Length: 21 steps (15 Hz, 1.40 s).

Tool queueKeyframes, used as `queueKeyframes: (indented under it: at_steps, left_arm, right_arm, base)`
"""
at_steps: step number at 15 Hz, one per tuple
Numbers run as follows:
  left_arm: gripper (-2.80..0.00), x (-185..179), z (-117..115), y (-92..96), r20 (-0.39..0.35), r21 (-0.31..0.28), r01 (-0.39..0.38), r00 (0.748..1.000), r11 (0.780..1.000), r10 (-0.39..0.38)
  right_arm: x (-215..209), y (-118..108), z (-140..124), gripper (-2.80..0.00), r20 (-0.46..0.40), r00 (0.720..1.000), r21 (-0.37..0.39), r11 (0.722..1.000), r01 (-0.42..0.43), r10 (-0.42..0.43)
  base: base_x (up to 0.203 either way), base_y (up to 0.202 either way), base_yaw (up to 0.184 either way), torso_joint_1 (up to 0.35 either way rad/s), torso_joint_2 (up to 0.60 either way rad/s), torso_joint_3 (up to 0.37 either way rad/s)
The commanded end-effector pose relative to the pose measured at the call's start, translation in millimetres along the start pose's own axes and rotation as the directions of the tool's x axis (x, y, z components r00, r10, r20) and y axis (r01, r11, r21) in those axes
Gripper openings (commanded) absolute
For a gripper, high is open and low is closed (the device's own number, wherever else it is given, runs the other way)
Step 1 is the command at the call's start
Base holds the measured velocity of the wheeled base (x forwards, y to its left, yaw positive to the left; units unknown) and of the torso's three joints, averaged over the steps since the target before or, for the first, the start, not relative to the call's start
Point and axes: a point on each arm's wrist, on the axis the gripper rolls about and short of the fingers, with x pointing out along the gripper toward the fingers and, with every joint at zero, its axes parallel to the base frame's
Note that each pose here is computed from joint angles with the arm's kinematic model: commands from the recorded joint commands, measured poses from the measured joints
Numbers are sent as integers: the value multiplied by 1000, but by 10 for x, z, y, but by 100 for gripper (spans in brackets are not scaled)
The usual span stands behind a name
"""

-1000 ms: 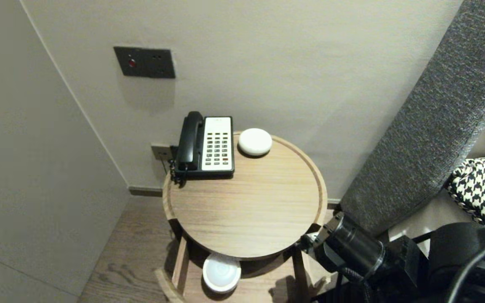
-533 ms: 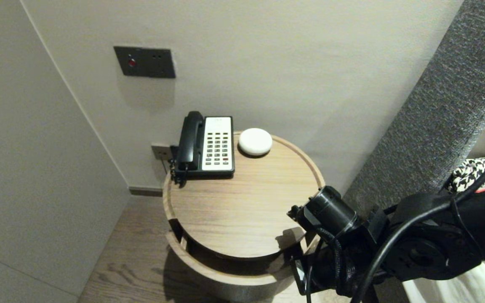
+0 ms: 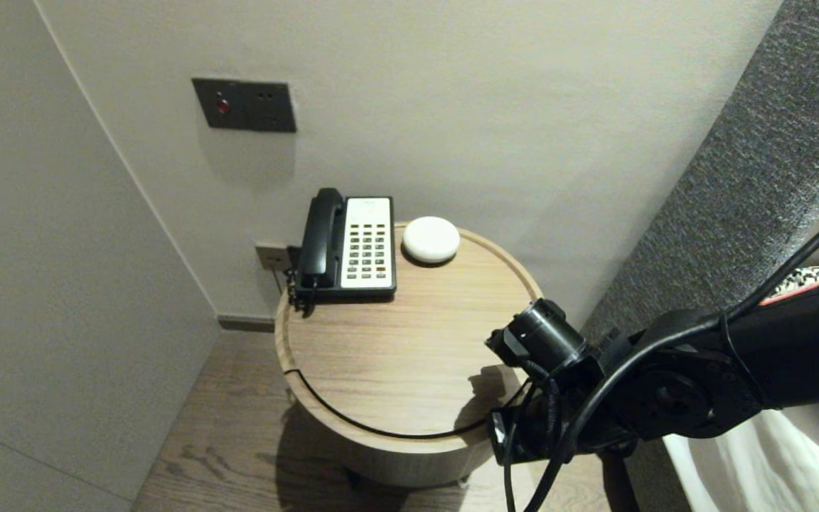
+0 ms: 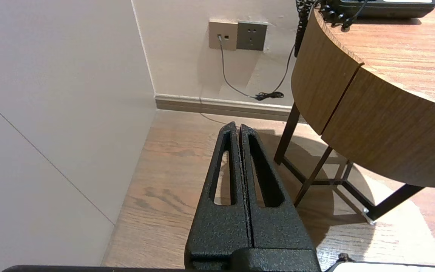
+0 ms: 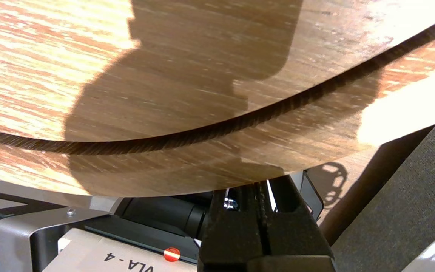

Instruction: Close the nightstand drawer, then open the nightstand drawer

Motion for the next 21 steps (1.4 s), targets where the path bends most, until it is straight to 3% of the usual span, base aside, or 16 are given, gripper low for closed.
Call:
queueKeyframes:
  at_steps: [1, 8, 11, 14, 18, 20, 21]
  left_arm:
    - [-280, 0, 1, 0, 1, 0, -1, 1000, 1000, 1]
    - [-280, 0, 1, 0, 1, 0, -1, 1000, 1000, 1]
    - [-280, 0, 1, 0, 0, 0, -1, 1000, 1000, 1]
    - [-280, 0, 1, 0, 1, 0, -1, 1000, 1000, 1]
    - [-280, 0, 1, 0, 1, 0, -1, 1000, 1000, 1]
    - [-280, 0, 0, 0, 0, 0, -1, 1000, 1000, 1]
    - [-280, 1, -4, 0, -1, 0, -1, 1000, 1000, 1]
  right_arm:
    - [-1, -8, -32, -280, -10, 1000, 0, 1000, 3, -3]
    - [-209, -260, -442, -280, -70, 997, 2, 999, 39, -39]
    - [-275, -675, -601, -280, -98, 988, 105, 986, 130, -119]
    - [-436, -1255, -610, -280, -78, 972, 288, 928, 235, -222]
    - [-776, -1969, -640, -280, -31, 928, 421, 838, 348, -371]
    - [-1099, -2218, -603, -280, 59, 890, 451, 807, 381, -453]
    - [-1312, -2237, -551, -280, 141, 865, 452, 809, 376, -481]
  base:
    - [0, 0, 0, 0, 0, 0]
    - [0, 0, 0, 0, 0, 0]
    - [0, 0, 0, 0, 0, 0]
    - [0, 0, 0, 0, 0, 0]
    - [0, 0, 0, 0, 0, 0]
    - [0, 0, 0, 0, 0, 0]
    - [0, 0, 0, 0, 0, 0]
